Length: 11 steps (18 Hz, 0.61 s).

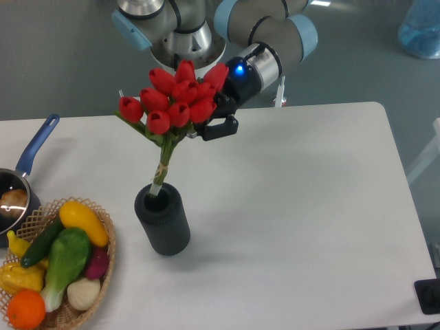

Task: Pick up the flowers from the vase
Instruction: 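Lift the tulip bunch straight up out of the black vase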

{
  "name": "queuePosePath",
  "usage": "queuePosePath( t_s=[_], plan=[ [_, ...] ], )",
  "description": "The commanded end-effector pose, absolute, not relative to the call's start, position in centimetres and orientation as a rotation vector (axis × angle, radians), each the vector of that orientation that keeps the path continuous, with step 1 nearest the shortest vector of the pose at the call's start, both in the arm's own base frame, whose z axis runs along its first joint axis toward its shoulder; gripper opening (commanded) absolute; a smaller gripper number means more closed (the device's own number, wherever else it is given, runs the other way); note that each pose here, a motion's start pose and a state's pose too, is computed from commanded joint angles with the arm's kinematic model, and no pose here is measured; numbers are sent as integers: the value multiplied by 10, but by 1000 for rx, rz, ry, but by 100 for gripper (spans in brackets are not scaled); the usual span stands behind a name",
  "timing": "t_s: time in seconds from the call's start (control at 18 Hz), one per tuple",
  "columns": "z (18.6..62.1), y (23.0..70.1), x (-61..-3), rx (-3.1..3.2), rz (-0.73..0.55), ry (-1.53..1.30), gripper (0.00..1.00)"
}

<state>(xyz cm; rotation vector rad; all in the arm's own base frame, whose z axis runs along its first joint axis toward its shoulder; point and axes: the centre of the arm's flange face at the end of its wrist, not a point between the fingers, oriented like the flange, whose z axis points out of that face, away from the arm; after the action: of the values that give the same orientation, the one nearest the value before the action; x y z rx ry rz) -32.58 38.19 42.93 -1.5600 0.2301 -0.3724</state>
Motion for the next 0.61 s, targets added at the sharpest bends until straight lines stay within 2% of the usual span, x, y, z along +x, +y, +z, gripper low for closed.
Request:
queuePosePath(
  t_s=[0.39, 0.61],
  plan=[
    [463, 367, -349, -1576, -374, 149, 32],
    [468, 346, -370, -1577, -321, 110, 32]
  ],
)
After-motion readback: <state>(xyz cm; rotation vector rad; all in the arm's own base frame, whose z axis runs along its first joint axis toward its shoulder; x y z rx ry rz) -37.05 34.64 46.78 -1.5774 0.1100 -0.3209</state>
